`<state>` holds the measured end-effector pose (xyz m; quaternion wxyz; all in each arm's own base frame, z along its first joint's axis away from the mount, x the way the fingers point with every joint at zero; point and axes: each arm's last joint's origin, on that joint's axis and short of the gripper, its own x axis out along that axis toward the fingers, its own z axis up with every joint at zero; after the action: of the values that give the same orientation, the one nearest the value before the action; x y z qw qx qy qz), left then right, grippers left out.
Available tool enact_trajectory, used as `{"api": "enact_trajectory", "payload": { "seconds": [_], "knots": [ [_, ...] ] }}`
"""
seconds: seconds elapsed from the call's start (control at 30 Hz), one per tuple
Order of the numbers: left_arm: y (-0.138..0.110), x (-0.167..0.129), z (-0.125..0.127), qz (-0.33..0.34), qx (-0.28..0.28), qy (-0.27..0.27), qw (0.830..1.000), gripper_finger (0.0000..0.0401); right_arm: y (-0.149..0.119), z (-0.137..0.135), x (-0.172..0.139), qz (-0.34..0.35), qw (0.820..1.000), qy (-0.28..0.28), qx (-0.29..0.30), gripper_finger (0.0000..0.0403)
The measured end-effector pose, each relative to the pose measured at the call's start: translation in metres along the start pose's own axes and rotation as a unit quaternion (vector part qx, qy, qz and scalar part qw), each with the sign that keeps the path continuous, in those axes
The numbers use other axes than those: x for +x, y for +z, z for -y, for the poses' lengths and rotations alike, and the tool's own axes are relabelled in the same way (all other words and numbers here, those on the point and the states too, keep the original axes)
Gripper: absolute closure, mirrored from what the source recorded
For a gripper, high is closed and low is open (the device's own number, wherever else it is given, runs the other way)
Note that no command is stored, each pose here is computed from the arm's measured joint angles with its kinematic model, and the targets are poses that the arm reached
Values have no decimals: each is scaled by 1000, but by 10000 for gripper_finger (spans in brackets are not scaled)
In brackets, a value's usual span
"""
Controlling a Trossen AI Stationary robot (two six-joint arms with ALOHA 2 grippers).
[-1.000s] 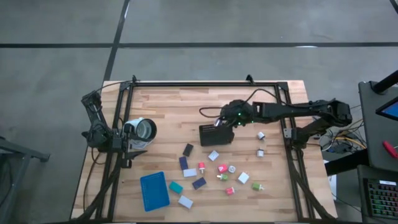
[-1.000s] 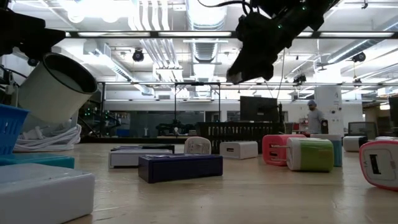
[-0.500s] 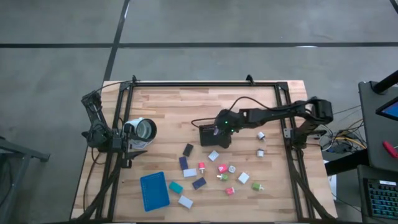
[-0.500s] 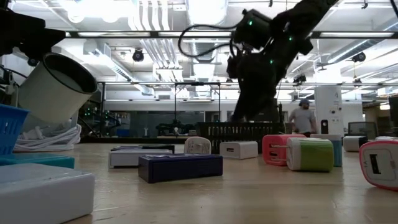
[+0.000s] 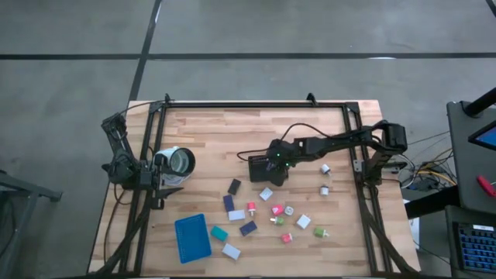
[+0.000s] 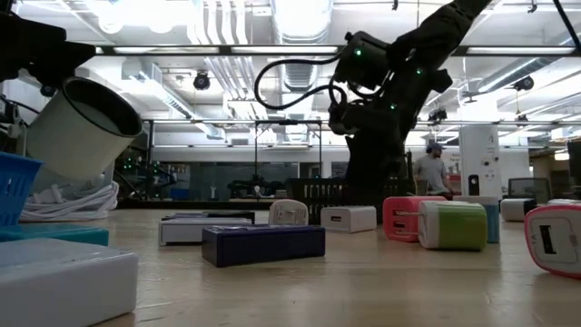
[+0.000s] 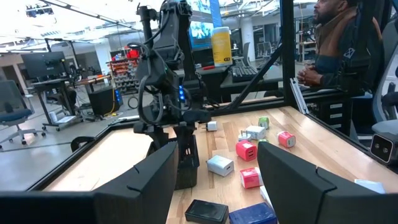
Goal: Pick & Place Office items
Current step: Put the purple charger adapter into the black bin
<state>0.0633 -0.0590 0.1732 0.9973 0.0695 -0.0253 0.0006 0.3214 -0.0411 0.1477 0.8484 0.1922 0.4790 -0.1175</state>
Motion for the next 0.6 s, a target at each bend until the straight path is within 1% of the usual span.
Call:
{"api": "enact_trajectory", "payload": {
  "seconds": [0.27, 0.6],
  "knots": [
    [0, 0, 0, 0, 0, 0, 1000, 176, -3, 2, 11, -15, 1000, -7, 8, 193],
    [0, 0, 0, 0, 0, 0, 1000, 176, -2, 1, 12, -16, 1000, -8, 10, 193]
  ]
}}
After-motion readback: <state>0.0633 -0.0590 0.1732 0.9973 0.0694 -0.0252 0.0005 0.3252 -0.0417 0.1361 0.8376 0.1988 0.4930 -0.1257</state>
